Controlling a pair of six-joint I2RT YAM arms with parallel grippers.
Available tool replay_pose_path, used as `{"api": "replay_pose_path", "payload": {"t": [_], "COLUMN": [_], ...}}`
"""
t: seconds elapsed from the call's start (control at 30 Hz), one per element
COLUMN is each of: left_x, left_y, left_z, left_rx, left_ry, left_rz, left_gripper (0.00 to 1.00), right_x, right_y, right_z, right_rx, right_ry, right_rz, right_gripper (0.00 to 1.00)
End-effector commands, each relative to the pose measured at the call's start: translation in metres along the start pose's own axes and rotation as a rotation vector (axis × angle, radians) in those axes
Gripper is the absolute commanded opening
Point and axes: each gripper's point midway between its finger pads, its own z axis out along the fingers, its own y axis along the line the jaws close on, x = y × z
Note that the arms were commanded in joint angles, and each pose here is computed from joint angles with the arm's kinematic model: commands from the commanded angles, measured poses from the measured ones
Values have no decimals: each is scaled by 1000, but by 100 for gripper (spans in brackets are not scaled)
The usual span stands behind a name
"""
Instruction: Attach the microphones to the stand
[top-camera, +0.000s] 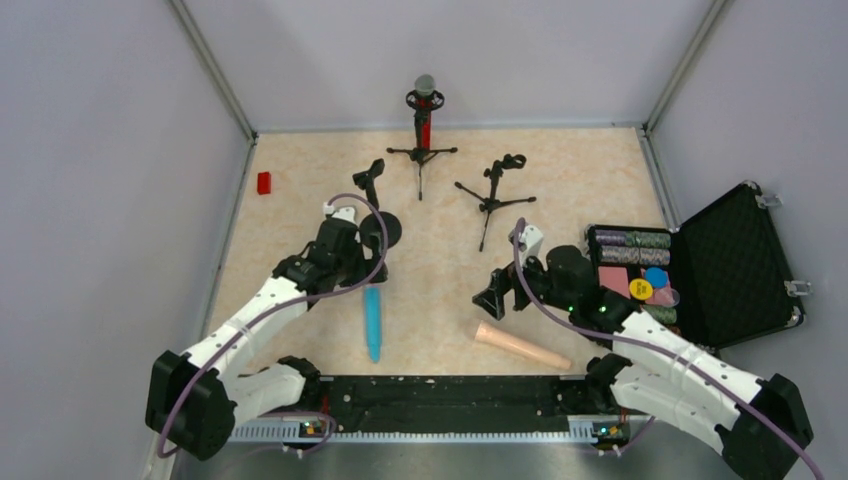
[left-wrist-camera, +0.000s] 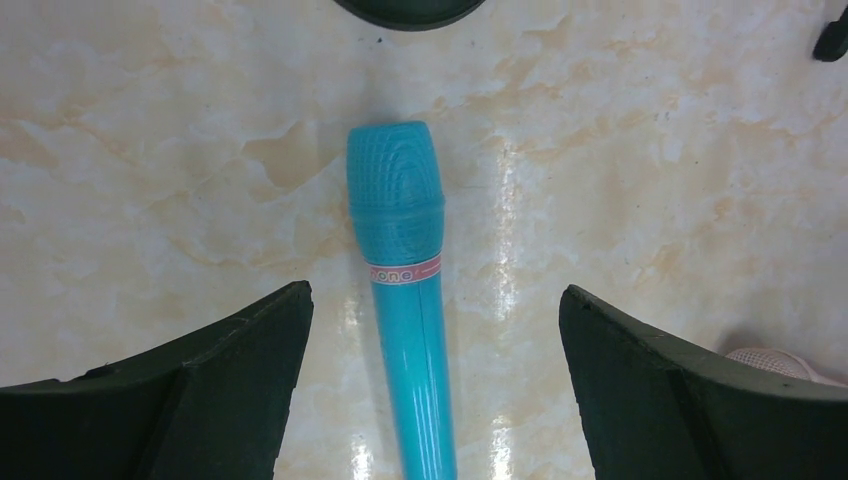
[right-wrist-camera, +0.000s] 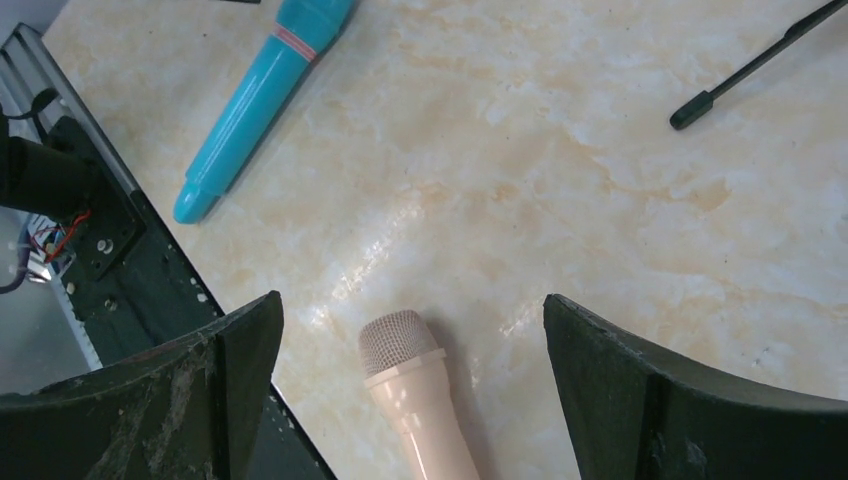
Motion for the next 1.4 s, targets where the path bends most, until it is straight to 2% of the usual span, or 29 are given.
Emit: {"api": "replay_pose_path", "payload": {"t": [0.0, 0.23, 0.5, 0.6, 1.0, 1.13, 1.37], "left_x": [-27, -53, -83, -90, -95, -95, -89], "left_y": [-21, -32, -39, -40, -41, -38, -37], "left_z": [-6, -25, -58, -68, -89, -88, -73], "left_rx": [96, 156, 232, 263, 406, 418, 403], "left_ry": [-116, -238, -425, -502, -738, -775, -735], "left_rz": [-12, -14, -16, -37, -115, -136, -170], "left_gripper": [97, 97, 97, 99, 99, 99, 97], "right_x": [8, 16, 20, 21, 45, 54, 75], "right_y": [-1, 3, -5, -1, 8, 14, 11], "right_z": [-5, -3, -6, -7, -6, -5, -3], "right_rx": [21, 6, 88, 68, 31, -6, 54], "right_ry": [90, 148, 220, 238, 410, 460, 567], "right_rz": [-20, 29, 90, 100, 167, 180, 146], "right_gripper": [98, 99, 99, 99, 99, 99, 99]}}
